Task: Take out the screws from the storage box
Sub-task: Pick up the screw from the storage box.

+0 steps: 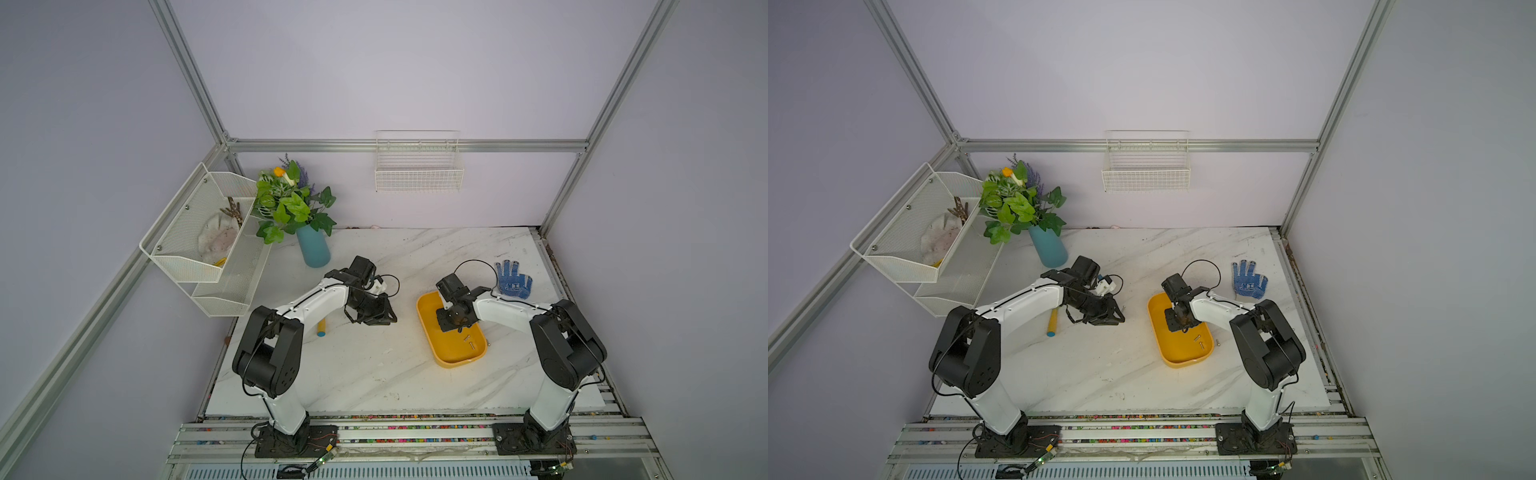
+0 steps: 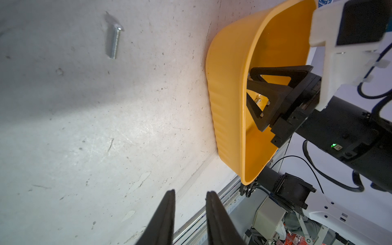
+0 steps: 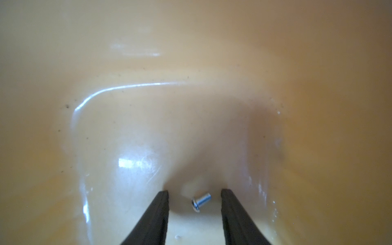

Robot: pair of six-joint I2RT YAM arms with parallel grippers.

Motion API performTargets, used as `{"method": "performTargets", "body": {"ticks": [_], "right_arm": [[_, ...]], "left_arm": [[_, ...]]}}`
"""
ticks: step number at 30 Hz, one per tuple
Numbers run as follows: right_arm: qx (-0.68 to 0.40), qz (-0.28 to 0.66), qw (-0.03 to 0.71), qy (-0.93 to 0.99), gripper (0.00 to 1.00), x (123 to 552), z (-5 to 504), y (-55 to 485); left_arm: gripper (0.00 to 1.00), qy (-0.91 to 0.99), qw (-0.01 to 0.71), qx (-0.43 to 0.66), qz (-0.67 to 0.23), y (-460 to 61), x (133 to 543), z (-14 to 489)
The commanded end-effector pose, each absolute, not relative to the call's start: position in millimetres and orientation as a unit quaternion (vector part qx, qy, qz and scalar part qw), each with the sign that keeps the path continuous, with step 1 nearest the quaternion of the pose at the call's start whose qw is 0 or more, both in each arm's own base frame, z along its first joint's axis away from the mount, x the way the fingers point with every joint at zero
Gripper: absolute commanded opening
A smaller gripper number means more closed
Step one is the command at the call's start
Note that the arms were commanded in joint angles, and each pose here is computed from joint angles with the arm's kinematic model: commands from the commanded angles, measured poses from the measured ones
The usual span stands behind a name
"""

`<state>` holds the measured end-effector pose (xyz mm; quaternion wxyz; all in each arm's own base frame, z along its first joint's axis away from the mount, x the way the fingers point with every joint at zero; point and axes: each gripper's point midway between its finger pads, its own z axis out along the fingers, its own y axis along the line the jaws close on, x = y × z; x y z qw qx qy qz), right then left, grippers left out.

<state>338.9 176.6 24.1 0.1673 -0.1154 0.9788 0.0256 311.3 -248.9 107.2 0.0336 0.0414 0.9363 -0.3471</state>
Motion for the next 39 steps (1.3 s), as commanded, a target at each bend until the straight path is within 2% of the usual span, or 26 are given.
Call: {"method": "performTargets", "body": {"ticks": [1, 2, 11, 14, 39], "right_arm": [[-0.122, 0.001, 0.112, 0.986, 0.44, 314.2, -1.3, 158.8], [-0.124, 0.004, 0.112, 0.986, 0.41, 313.7, -1.9, 159.8], [-0.127, -0.001, 0.111, 0.986, 0.39, 313.2, -4.0, 158.0], [-0.130, 0.000, 0.107, 0.986, 0.35, 312.5, -6.0, 158.4], [-0.123, 0.000, 0.109, 0.986, 0.29, 311.7, -6.5, 156.9]], "left_arm": [[0.30, 0.933, 0.043, 0.053, -0.353, -251.3, 315.5, 122.3], [0.30, 0.933, 0.042, 0.053, -0.353, -251.2, 315.1, 122.3], [0.30, 0.933, 0.042, 0.053, -0.353, -251.2, 315.4, 122.3], [0.30, 0.933, 0.042, 0.052, -0.353, -251.4, 314.9, 122.3], [0.30, 0.934, 0.042, 0.049, -0.351, -249.9, 313.9, 120.1]]}}
